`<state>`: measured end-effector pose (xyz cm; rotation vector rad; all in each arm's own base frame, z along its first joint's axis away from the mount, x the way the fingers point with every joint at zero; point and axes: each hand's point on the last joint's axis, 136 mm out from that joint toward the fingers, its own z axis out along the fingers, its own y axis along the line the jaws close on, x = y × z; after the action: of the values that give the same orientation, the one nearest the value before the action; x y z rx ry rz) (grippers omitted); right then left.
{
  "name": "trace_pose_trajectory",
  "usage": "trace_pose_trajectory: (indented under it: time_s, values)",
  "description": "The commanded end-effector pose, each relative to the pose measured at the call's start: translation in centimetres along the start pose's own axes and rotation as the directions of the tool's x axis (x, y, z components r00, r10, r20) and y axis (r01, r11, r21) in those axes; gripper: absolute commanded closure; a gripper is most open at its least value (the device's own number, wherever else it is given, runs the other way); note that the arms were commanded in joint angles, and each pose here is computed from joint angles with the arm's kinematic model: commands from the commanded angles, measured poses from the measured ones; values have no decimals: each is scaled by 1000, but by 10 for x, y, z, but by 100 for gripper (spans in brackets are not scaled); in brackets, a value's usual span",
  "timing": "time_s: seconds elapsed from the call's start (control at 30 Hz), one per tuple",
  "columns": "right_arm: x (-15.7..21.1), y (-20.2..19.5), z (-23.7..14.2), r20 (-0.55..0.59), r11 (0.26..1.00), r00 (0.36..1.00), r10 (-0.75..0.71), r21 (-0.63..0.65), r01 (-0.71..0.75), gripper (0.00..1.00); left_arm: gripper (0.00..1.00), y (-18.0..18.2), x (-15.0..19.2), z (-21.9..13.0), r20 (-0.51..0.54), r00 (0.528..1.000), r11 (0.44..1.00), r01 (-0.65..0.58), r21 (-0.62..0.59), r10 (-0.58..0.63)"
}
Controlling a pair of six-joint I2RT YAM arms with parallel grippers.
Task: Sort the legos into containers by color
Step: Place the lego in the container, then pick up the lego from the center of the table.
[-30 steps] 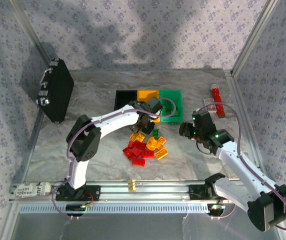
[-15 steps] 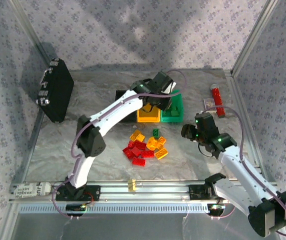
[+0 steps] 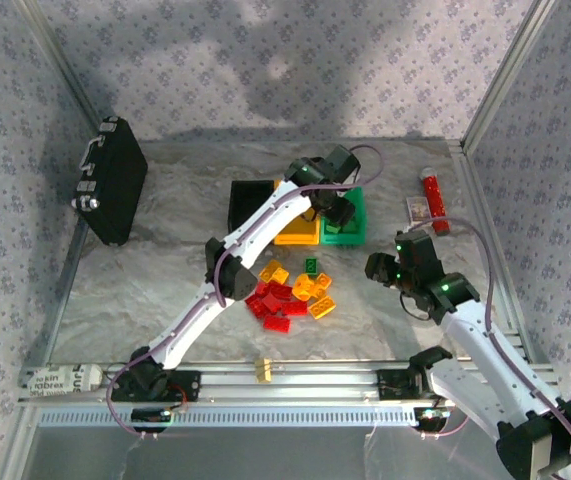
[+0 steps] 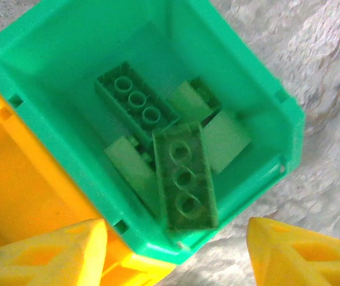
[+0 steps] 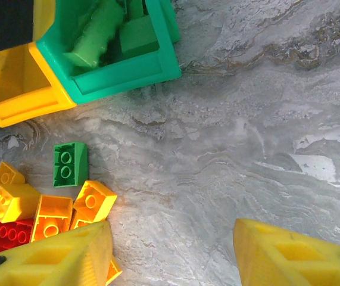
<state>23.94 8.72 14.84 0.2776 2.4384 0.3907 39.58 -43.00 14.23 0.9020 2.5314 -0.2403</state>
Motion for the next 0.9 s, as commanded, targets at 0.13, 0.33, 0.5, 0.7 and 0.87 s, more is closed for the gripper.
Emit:
trace_pose_trajectory:
  time_s: [0.13, 0.33, 0.5, 0.7, 0.87]
  values:
    - [3, 0, -4, -10, 1000, 1000, 18, -13, -18, 42, 31, 12, 8, -41, -27, 999, 999, -21, -36, 20]
    - [8, -2, -5, -31, 1000, 1000, 0, -3, 0, 42, 31, 8, 29, -66, -99, 989, 992, -113, -47, 108]
    - [12, -1, -1, -47, 1000, 999, -7, -13, 6, 40, 33, 16, 64, -85, -221, 961, 976, -192, -108, 165]
    - [18, 7, 6, -87, 999, 996, -36, -24, 34, 37, 29, 13, 90, -100, -30, 994, 995, -102, -8, 102]
    - [19, 17, 14, -103, 998, 993, -59, -41, 55, 34, 29, 26, 132, -113, -12, 1000, 1000, -5, -21, 4]
